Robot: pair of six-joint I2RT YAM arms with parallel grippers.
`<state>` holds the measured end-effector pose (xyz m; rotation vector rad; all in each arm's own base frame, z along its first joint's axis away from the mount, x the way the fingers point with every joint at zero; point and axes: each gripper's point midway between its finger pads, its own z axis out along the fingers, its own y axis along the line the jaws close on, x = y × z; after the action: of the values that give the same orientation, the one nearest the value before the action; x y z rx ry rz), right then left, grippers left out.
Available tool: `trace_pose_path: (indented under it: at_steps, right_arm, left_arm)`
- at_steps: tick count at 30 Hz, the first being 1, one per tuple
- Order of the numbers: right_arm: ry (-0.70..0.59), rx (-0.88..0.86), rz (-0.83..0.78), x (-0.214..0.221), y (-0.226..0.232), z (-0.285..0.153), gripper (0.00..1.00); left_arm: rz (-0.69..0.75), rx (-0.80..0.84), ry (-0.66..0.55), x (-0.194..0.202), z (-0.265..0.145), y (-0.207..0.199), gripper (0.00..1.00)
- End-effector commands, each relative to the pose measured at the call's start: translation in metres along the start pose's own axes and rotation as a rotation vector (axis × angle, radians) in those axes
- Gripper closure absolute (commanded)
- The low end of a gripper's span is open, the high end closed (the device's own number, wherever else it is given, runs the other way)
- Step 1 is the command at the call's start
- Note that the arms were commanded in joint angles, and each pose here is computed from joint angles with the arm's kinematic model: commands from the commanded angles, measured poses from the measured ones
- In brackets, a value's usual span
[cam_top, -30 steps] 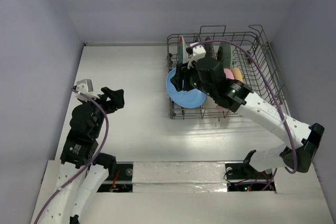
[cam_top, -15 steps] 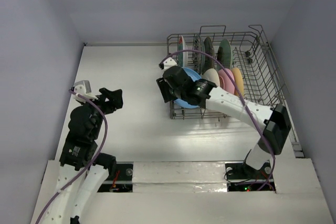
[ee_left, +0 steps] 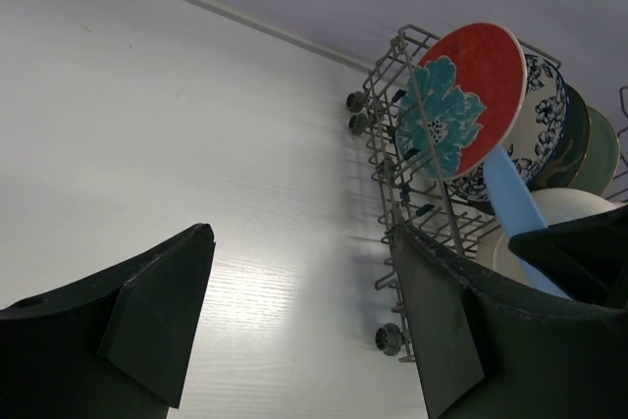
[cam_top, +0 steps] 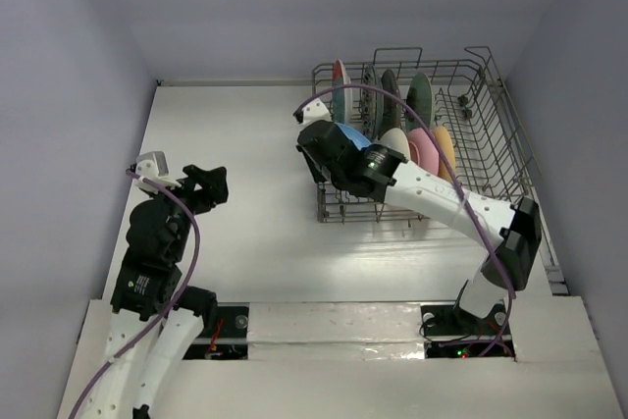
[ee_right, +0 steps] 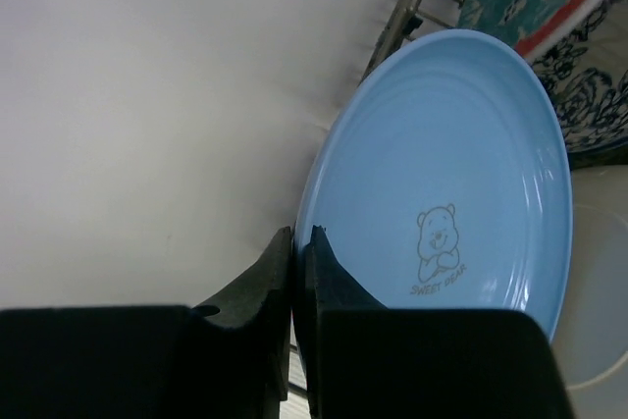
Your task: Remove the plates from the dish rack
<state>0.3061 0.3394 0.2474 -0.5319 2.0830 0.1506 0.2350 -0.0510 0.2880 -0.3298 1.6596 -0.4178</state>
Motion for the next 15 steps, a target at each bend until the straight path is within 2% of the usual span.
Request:
trace_pose_path:
  at_steps: [1,4,7,11,12,15]
  right_arm:
    - [-0.193,-0.04,0.057,-0.069,-0.003,-0.054,1.0]
    - [-0.275,-0.173,0.067,-0.096,0.022,-0.076,1.0]
    - [-0.329,-0.319,0.05,-0.114,0.065,-0.085,1.0]
    - [-0.334,-0.458,0.057,-0.12,0.112,-0.063,1.0]
    - [-0.308,-0.471,0.051,-0.112,0.126,-0.046,1.0]
    - [-0.325,-0.564,0.068,-0.12,0.155,-0.037,1.0]
  left_arm:
    - [-0.01,0.006,-0.047,-0.012,-0.002,-0.002,0.3]
    - [-0.014,0.0,-0.054,-0.013,-0.003,-0.001,0.3]
    - [-0.023,-0.021,-0.072,-0.018,-0.004,0.003,0.29]
    - [-0.036,-0.074,-0.119,-0.029,-0.011,0.012,0.29]
    - [-0.041,-0.084,-0.133,-0.032,-0.014,0.013,0.29]
    - [-0.059,-0.112,-0.178,-0.041,-0.022,0.019,0.3]
